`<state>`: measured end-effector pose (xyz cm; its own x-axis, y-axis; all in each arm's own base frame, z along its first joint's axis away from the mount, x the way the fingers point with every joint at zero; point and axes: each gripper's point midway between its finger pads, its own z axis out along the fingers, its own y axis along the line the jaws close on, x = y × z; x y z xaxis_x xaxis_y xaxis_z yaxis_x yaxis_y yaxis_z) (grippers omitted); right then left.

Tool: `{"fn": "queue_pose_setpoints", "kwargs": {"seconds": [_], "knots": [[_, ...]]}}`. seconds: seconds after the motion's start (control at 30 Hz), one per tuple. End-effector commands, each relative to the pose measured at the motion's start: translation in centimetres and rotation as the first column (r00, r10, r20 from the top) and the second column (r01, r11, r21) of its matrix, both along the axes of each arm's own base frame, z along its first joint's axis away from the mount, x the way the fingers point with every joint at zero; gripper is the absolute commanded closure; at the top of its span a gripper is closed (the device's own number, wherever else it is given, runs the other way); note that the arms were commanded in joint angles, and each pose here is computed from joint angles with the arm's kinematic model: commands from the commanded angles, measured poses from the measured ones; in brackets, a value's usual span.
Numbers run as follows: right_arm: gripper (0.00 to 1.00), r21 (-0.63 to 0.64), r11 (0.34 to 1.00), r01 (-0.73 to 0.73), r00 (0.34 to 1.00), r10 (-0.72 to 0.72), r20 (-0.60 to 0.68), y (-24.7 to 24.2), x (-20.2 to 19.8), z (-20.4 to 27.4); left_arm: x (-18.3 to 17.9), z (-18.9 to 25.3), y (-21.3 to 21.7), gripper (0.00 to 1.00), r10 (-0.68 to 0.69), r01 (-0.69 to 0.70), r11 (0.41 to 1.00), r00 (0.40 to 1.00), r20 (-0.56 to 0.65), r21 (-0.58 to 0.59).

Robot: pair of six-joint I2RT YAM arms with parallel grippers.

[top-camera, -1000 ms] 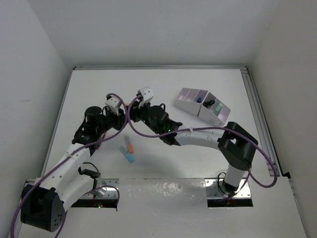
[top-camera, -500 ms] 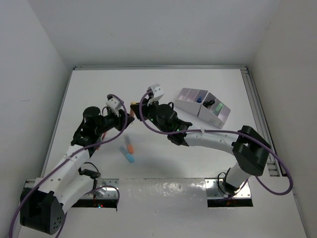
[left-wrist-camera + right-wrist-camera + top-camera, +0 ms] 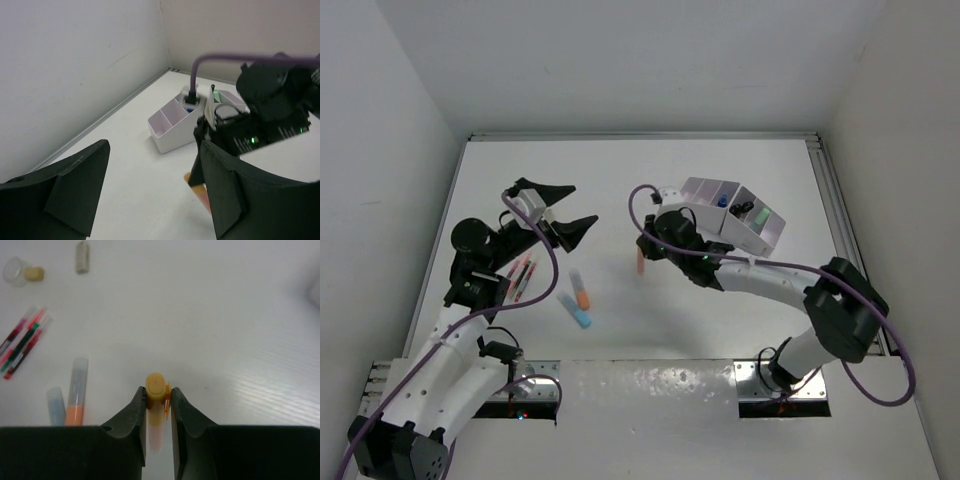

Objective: Sort the stationery into containers
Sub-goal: Close the pen cap on the pen, then place the pen in the storage box.

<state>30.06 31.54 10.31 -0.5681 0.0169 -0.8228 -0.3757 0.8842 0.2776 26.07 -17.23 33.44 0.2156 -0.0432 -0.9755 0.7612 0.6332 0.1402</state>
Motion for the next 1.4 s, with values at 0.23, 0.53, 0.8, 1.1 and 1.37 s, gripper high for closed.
{"fn": "queue_pose_setpoints", "kwargs": {"seconds": [0.23,0.53,0.8,1.1,1.37], "knots": [[1.0,0.082,0.91,0.406,0.879,-0.413,0.237,-13.8,5.3,11.8,1.9,-1.4,2.1,0.29,0.168,-0.17,0.985,0.981,-0.096,-0.02],[1.0,0.058,0.597,0.8,0.541,-0.759,0.361,-31.1,6.0,13.9,3.2,-7.3,5.8,0.29,0.394,-0.384,0.919,0.881,-0.26,0.091],[1.0,0.068,0.59,0.805,0.534,-0.77,0.35,-34.8,8.8,11.6,2.5,-8.1,5.9,0.29,0.391,-0.374,0.92,0.881,-0.268,0.113],[1.0,0.069,0.655,0.752,0.611,-0.733,0.299,-33.8,10.9,8.5,2.5,-9.7,6.1,0.29,0.407,-0.376,0.913,0.863,-0.299,0.158],[0.79,0.021,0.719,0.694,0.695,-0.678,0.237,-32.2,10.4,4.3,2.6,-10.1,6.4,0.29,0.421,-0.384,0.906,0.859,-0.292,0.179]]}}
